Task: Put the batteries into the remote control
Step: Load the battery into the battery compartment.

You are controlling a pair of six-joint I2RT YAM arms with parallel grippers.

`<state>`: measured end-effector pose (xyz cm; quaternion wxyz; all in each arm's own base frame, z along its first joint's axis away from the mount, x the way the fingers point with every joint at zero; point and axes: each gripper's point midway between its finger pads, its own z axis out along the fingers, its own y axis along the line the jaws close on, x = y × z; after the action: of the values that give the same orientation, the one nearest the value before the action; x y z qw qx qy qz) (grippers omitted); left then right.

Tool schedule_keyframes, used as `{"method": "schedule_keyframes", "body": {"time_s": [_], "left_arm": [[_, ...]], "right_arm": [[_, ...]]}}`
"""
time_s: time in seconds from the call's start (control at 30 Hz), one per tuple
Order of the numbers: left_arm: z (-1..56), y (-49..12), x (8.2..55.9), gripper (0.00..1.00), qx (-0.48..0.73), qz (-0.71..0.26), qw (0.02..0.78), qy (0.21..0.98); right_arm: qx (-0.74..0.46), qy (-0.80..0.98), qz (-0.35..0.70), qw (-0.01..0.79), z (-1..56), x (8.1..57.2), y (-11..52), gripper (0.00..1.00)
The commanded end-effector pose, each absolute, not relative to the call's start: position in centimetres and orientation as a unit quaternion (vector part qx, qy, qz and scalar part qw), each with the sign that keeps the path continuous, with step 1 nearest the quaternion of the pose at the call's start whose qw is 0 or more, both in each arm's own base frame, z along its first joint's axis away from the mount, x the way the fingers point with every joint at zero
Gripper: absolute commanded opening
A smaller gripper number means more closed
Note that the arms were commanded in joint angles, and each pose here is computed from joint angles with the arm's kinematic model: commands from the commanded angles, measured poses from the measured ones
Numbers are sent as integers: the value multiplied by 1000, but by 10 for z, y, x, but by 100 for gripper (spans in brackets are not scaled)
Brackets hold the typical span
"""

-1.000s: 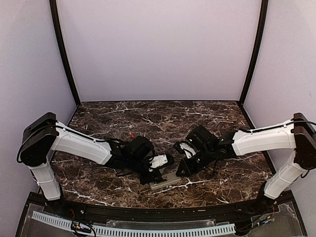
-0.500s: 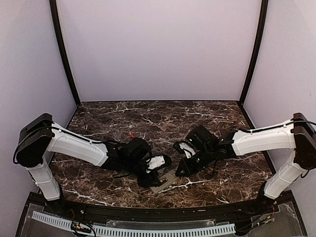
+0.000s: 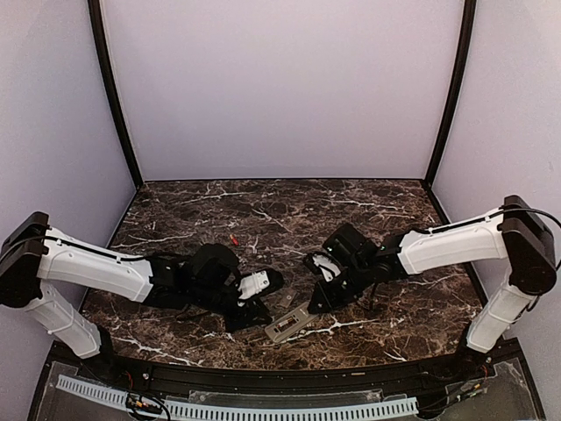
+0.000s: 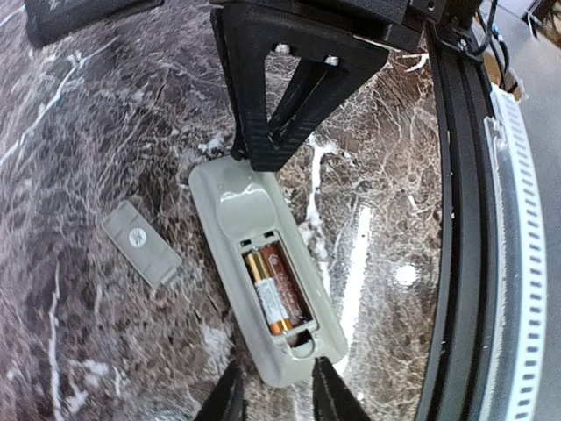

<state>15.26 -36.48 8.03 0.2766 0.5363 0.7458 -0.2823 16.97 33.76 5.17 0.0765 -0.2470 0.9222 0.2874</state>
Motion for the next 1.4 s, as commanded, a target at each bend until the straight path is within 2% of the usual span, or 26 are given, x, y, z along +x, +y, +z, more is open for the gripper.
{"method": "schedule_keyframes", "body": {"time_s": [0.0, 0.13, 0.43, 1.37], "left_arm": [[77, -351, 145, 17, 528, -272, 282, 753], [68, -352, 143, 13, 535, -259, 282, 753], [51, -360, 140, 11, 539, -259, 283, 750], [29, -368, 138, 7, 550, -257, 275, 746]], "right_arm": [[-253, 916, 297, 92, 58, 186, 349, 9], [-271, 902, 326, 81, 64, 179, 362, 4], [-292, 894, 337, 48, 58, 158, 377, 0], [-280, 898, 338, 28, 35, 157, 393, 0]]}}
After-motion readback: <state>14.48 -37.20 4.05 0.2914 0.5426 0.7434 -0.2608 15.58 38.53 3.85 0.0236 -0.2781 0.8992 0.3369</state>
